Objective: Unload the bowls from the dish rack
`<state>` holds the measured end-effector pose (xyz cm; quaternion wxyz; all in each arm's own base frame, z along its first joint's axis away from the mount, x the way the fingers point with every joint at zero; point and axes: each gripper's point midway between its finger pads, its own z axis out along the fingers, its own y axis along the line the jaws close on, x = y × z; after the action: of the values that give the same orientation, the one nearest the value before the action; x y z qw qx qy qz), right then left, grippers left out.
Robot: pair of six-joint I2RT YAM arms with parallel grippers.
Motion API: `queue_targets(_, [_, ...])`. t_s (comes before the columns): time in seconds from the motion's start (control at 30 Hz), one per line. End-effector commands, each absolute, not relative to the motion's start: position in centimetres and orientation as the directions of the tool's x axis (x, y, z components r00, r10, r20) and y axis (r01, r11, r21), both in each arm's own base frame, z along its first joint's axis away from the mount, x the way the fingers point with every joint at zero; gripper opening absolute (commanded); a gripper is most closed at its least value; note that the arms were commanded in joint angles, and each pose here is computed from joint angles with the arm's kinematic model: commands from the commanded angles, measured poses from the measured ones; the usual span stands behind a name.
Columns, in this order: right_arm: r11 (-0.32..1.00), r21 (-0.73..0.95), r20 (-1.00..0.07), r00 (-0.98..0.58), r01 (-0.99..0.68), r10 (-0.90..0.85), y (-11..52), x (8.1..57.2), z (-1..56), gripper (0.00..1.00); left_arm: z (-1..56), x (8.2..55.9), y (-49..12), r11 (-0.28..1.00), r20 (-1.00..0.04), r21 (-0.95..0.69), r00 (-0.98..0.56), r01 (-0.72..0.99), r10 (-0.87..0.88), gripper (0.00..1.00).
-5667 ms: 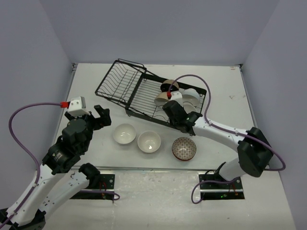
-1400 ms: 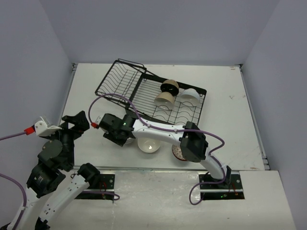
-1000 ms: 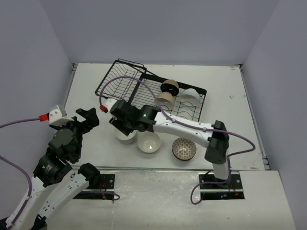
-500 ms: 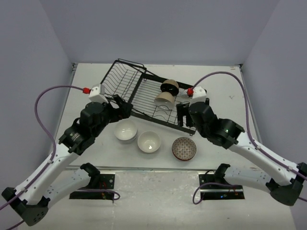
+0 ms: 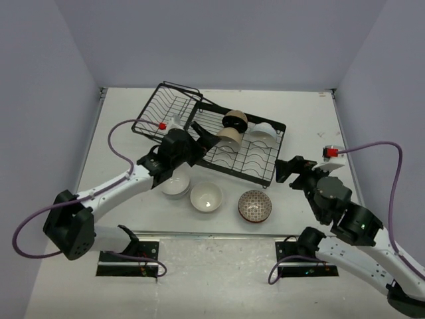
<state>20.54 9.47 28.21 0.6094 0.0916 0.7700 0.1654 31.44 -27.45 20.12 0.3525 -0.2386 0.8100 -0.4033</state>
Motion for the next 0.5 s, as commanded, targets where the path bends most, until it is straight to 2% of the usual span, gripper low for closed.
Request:
queue_targets(0.0, [0.881, 0.465, -0.877, -0.183, -0.093, 0.444, 9.7, 20.4, 29.3, 0.93, 22.9, 35.1, -30.7, 0.414, -0.291, -0.904, -0.555, -0.106, -0.779, 1.00])
queue_targets(0.2, [0.858, 0.491, -0.871, -0.114, -0.149, 0.479, 8.1, 19.1, 30.1, 0.93, 19.2, 38.3, -35.0, 0.380, -0.218, -0.912, -0.599, -0.156, -0.770, 1.00])
queue_targets(0.47, [0.826, 0.509, -0.859, -0.081, -0.242, 0.505, 7.7, 17.6, 31.8, 0.93, 17.7, 41.7, -35.0, 0.445, -0.309, -0.881, -0.513, -0.164, -0.801, 0.97])
